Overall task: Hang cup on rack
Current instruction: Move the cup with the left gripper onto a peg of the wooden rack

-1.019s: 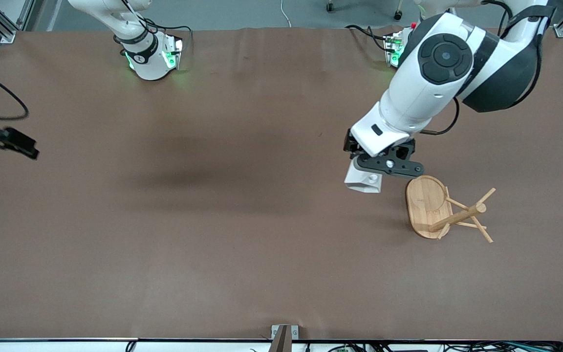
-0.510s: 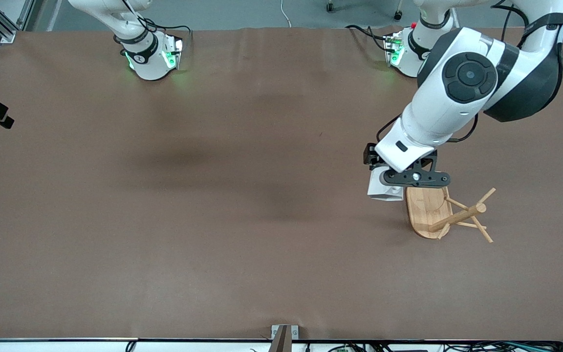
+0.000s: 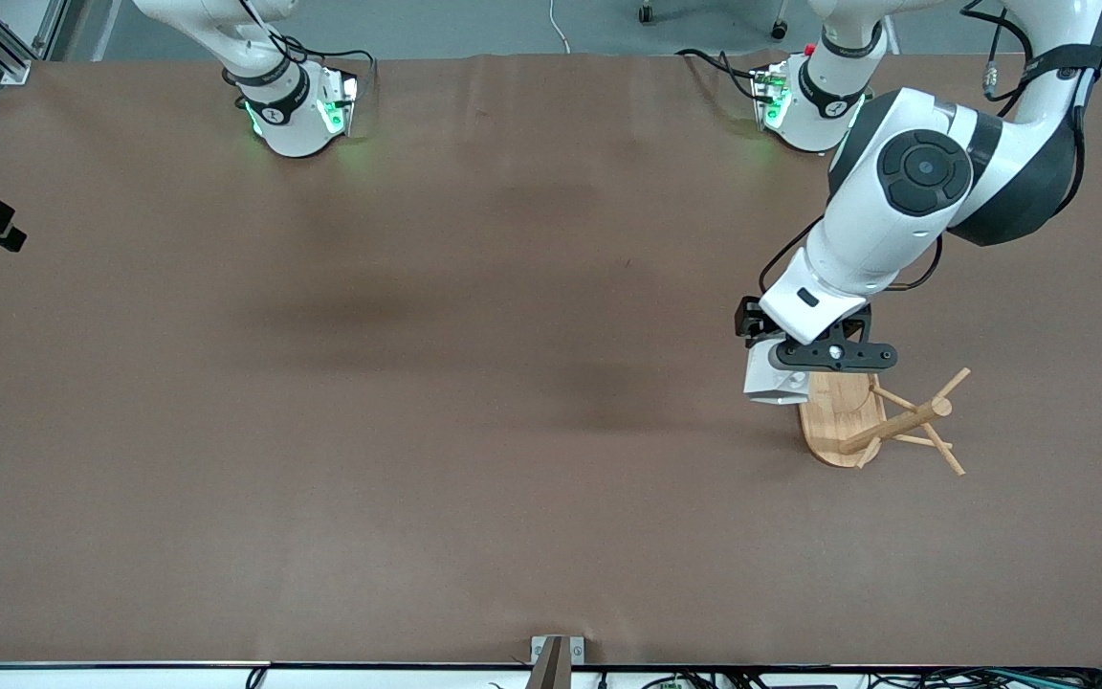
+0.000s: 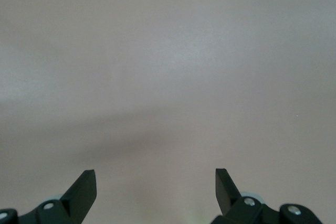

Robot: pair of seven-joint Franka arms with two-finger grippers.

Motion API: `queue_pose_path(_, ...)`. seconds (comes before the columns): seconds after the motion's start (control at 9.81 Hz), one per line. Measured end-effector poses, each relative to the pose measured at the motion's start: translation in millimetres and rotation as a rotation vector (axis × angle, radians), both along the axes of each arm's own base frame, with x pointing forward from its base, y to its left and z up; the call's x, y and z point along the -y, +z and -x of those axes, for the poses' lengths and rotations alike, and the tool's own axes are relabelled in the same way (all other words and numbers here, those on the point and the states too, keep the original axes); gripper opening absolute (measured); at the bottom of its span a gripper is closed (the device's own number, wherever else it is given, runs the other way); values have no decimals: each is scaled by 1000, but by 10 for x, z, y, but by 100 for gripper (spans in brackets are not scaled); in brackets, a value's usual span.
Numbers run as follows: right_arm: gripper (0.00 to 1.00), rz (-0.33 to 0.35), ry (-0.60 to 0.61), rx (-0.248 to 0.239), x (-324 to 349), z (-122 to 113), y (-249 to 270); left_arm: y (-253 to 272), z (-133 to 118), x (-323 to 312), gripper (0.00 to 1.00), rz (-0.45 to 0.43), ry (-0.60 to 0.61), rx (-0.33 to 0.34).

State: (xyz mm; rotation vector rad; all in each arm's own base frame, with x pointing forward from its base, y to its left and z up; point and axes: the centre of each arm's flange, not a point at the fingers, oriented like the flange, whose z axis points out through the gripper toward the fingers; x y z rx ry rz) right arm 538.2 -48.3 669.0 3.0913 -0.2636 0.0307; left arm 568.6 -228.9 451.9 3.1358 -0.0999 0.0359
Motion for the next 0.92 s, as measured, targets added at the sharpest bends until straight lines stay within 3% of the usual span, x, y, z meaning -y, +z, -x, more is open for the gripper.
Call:
queue_pose_path(0.41,100,0,0,-1,-1,-2,-3,-241,143,-192,77,2,-56,16)
queue_pose_path(0.92,100,-1,0,-2,-1,-4,-8,-400,-30,-604,76,16,-216,39)
